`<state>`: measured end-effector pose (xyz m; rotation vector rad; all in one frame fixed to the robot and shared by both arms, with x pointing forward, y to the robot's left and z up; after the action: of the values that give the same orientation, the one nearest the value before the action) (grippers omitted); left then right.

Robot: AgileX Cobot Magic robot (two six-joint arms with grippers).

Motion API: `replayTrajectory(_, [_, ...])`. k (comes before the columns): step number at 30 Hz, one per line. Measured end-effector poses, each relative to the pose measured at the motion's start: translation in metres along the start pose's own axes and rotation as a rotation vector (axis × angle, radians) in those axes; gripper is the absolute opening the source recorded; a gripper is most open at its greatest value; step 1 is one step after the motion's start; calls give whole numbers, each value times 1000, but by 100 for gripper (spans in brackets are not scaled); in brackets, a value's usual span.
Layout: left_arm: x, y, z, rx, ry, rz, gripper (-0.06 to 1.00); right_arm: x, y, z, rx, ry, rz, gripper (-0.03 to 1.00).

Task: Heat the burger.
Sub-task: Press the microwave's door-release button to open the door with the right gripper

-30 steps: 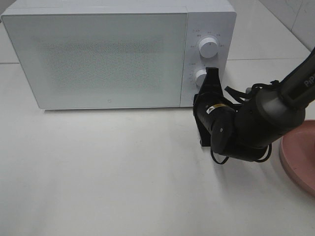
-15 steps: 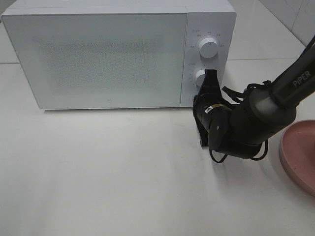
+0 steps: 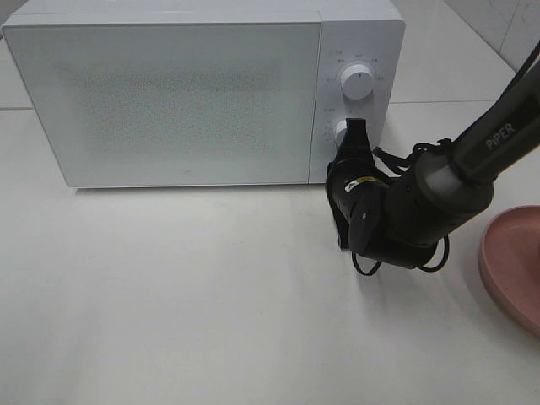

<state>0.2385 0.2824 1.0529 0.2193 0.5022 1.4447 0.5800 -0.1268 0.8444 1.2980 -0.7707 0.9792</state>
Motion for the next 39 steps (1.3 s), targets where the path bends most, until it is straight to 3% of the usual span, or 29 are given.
replayTrajectory(39, [0,0,0,0,0,0,99,7,-16,-4,-77,-91,-17,4])
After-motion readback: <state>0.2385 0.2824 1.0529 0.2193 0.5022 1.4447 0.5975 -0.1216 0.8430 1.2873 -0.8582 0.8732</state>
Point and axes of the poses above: a point on each arm's last joint axis where the gripper is mounted, y pointing back along that axis away from the gripper, x along the wrist's bending axis when the last joint is at zero, z = x × y, the point moved 1 cm from there along -y, pointing out along that axis toward the gripper, and after that the axes turned 9 degrees about y, right-handed, at the moved point
